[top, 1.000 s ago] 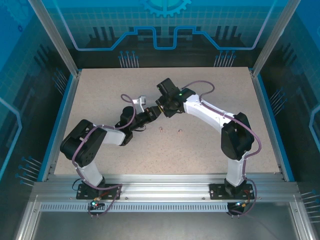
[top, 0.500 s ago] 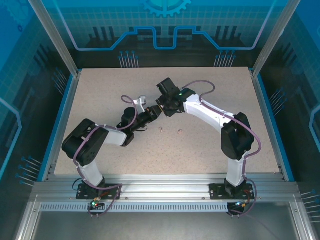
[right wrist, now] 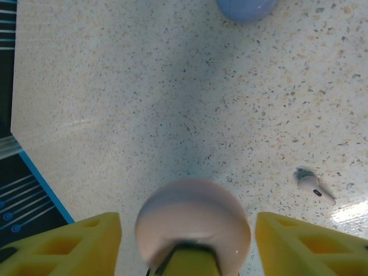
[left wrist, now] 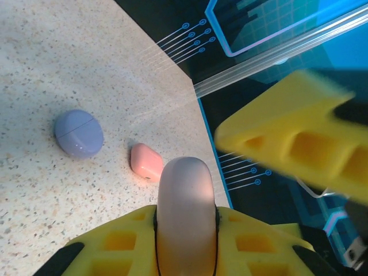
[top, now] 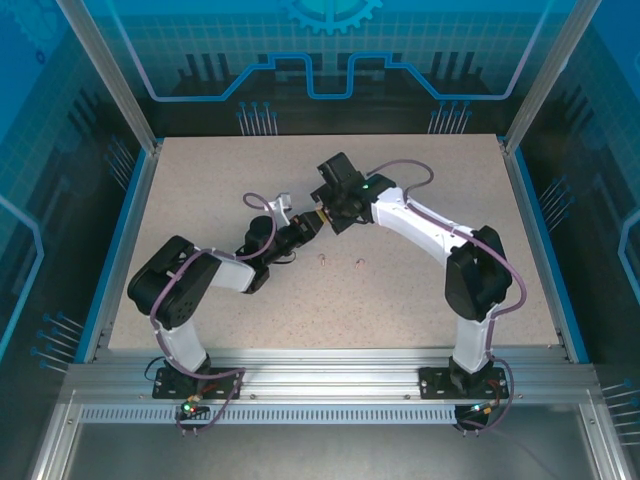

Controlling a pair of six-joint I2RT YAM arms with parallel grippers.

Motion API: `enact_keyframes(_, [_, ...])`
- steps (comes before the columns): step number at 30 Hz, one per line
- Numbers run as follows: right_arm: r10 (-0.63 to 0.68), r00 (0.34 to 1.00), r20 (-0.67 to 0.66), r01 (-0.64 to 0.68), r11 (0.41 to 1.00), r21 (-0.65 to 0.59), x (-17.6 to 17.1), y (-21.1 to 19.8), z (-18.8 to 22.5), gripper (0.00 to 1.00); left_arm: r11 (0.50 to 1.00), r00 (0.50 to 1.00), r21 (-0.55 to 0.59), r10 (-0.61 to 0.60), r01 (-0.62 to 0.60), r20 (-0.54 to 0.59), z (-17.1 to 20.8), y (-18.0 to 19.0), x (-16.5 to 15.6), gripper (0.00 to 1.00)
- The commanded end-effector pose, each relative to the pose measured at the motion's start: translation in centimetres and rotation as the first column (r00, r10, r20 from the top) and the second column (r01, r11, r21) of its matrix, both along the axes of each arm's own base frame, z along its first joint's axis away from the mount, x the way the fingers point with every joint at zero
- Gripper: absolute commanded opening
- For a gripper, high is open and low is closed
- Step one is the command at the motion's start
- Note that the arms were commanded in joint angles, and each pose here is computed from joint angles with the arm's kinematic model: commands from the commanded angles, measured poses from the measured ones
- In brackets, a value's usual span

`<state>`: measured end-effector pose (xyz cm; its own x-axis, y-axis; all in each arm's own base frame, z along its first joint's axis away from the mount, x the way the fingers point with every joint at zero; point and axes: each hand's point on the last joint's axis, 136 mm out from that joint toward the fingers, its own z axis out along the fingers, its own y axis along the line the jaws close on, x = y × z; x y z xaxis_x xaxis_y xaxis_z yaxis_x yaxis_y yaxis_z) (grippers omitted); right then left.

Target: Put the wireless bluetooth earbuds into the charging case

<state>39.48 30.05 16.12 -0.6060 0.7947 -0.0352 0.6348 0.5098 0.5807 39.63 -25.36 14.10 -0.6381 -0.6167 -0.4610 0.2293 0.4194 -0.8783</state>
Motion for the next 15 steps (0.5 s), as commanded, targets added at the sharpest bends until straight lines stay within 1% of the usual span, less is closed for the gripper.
enact_keyframes(1, [-0.013, 1.0, 0.022, 0.012, 0.999, 0.029, 0.3, -1.1, 1.8, 0.74, 1.0, 1.0, 0.016, 0.006, -0.005, -0.017, -0.9, 0.2, -0.2, 0.0])
enact_keyframes(5, [-0.004, 0.998, 0.056, 0.003, 1.0, 0.007, 0.6, -2.7, 2.7, 0.78, 0.998, 0.999, 0.048, -0.049, 0.05, -0.011, -0.9, -0.2, -0.9, 0.0])
enact_keyframes(9, [0.036, 0.994, 0.102, -0.03, 0.998, -0.058, 0.5, -5.1, 3.7, 0.8, 0.985, 0.988, 0.086, -0.153, 0.153, -0.002, -0.5, -0.8, -2.0, 0.0])
enact_keyframes(12, [0.112, 0.983, 0.143, -0.099, 0.99, -0.098, 0.2, -6.5, 3.8, 0.8, 0.965, 0.97, 0.103, -0.242, 0.24, 0.007, 0.2, -1.0, -2.9, 0.0])
enact_keyframes(15, [0.205, 0.957, 0.205, -0.179, 0.974, -0.14, -0.1, -7.9, 3.8, 0.81, 0.939, 0.946, 0.122, -0.325, 0.322, 0.005, 1.1, -0.9, -3.8, 0.0])
